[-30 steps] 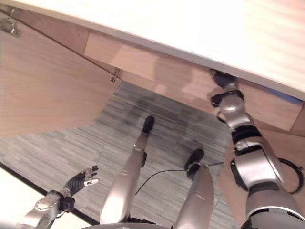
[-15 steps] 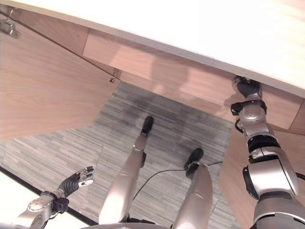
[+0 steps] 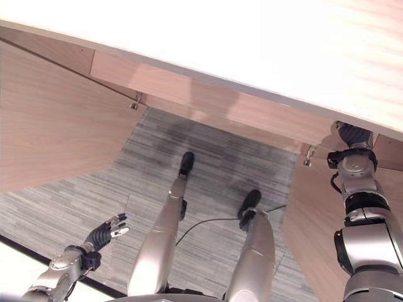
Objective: Put the empty folder in the office cabinet
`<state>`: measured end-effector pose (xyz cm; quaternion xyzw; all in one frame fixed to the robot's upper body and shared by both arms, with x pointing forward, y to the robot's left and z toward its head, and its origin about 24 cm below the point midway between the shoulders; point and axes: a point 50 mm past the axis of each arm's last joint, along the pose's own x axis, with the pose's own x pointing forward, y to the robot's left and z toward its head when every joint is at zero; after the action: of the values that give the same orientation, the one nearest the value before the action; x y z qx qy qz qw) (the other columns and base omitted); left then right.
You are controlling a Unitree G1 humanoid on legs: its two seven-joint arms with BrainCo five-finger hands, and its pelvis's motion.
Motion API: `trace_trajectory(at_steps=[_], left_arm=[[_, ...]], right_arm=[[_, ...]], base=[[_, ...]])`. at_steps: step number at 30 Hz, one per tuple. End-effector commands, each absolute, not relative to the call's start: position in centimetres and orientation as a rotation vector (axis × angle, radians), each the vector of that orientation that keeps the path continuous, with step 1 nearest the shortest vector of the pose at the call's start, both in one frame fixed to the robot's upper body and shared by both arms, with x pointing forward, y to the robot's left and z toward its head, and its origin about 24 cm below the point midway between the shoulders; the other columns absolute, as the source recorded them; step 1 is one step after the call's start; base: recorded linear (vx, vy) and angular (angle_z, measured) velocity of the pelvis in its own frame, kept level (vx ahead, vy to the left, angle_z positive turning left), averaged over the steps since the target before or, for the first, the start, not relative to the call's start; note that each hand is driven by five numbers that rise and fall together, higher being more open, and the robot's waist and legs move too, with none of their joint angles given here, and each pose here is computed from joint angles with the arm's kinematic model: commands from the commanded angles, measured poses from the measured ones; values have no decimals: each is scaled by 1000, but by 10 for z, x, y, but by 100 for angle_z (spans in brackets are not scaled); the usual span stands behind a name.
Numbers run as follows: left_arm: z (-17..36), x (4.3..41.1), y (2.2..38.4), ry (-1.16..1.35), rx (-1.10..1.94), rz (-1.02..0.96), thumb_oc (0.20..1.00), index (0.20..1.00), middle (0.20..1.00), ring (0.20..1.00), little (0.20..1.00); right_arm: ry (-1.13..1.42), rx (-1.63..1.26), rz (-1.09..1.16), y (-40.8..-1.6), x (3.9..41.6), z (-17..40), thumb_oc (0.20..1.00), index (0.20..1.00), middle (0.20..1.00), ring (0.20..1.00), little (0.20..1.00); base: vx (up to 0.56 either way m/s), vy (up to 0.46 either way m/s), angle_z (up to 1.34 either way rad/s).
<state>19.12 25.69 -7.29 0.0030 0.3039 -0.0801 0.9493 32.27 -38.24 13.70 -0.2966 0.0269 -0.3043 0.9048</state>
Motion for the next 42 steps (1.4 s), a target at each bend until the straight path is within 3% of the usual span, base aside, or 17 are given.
trace_trajectory(at_steps=[1,5,8,15,16,21,26,34,42], left_arm=[[-77,189,261,629,31,-131,1000,1000,1000,1000,1000],[-79,197,252,618,0,-104,1000,1000,1000,1000,1000],[-84,201,243,615,-45,-76,1000,1000,1000,1000,1000],[-98,195,233,657,-103,-8,1000,1000,1000,1000,1000],[-103,190,229,672,-133,18,1000,1000,1000,1000,1000],[-113,183,226,715,-150,63,1000,1000,1000,1000,1000],[-118,178,220,731,-127,97,1000,1000,1000,1000,1000],[-121,180,209,730,-129,122,1000,1000,1000,1000,1000],[-142,138,206,869,-106,135,1000,1000,1000,1000,1000]], right_arm=[[144,-579,-607,-386,309,108,200,200,200,200,200],[143,-513,-474,-350,305,71,200,200,200,200,200],[209,-472,-304,-309,281,20,200,200,200,200,200],[397,-459,-55,-261,237,-42,200,200,200,200,200],[448,-455,30,-241,231,-56,1000,1000,1000,1000,1000],[567,-470,164,-214,212,-85,1000,1000,1000,1000,1000],[657,-435,153,-210,192,-104,1000,1000,1000,1000,1000],[687,-434,78,-225,185,-106,1000,1000,1000,1000,1000],[849,-455,17,-246,150,-124,1000,1000,1000,1000,1000]], base=[[1,17,-8],[14,4,-6],[51,-5,-3],[122,55,-2],[142,181,-7],[82,83,-16],[34,-59,52],[-73,-94,82],[-171,42,94]])
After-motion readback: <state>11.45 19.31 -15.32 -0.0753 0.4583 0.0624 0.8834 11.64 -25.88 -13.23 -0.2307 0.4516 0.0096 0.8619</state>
